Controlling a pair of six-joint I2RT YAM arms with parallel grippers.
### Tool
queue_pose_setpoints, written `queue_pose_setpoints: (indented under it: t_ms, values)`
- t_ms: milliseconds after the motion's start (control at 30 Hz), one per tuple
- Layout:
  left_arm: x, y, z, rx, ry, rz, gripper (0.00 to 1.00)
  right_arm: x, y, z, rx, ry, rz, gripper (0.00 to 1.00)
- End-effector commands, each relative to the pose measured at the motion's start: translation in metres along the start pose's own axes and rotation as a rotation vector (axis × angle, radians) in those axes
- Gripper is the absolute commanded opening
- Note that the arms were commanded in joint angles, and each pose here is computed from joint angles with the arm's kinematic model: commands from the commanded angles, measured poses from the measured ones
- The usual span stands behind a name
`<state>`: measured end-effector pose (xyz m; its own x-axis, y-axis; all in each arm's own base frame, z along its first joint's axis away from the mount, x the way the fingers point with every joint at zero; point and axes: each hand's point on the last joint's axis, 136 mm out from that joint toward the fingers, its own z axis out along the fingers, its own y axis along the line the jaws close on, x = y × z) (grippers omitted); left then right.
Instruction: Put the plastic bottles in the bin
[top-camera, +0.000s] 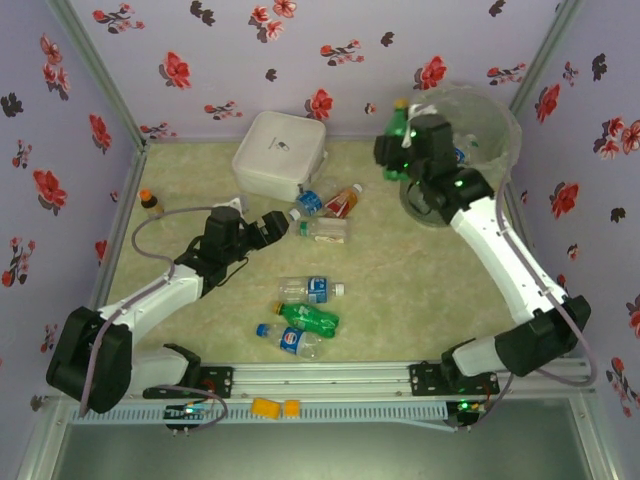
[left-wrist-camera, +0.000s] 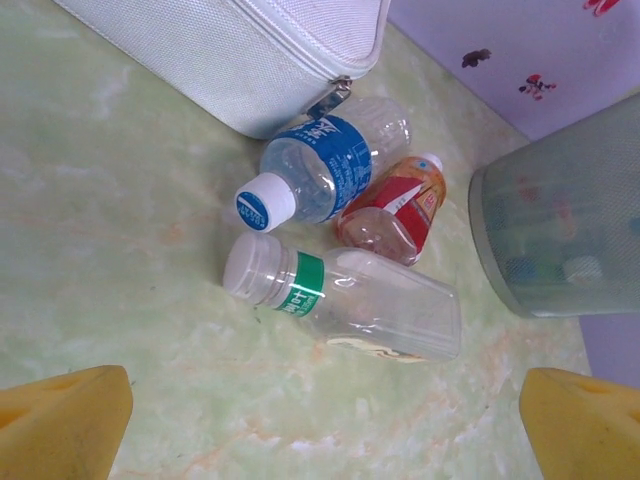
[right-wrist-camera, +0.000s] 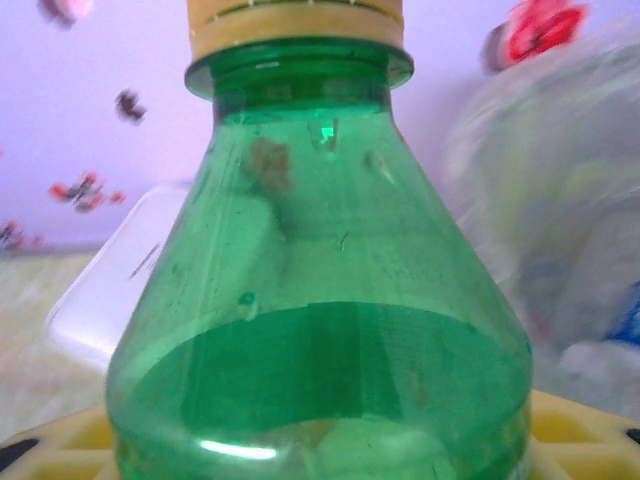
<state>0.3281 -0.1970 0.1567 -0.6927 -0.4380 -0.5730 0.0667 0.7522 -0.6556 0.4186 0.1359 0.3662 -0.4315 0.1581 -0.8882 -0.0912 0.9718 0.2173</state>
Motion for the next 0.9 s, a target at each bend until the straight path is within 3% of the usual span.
queue_pose_setpoints:
  t_ms: [0,233,567,667,867]
  values:
    - [-0.003,-0.002,-0.006,-0.015,-0.008,0.069,1.00,-0.030,-0.031,0.007,0.063,-0.040,0.021,0.38]
    - [-0.004,-0.004,-0.008,-0.019,-0.003,0.088,1.00,-0.053,-0.095,0.037,0.184,-0.046,0.114,0.40]
    - [-0.006,-0.006,-0.011,-0.024,0.001,0.097,1.00,-0.025,-0.131,0.084,0.223,0.075,0.182,0.45]
    - [-0.008,-0.008,-0.013,-0.023,-0.002,0.104,1.00,-0.023,-0.133,0.087,0.226,0.087,0.190,0.53]
    - [-0.009,-0.009,-0.016,-0.023,-0.003,0.106,1.00,-0.039,-0.130,0.074,0.219,0.057,0.187,0.86]
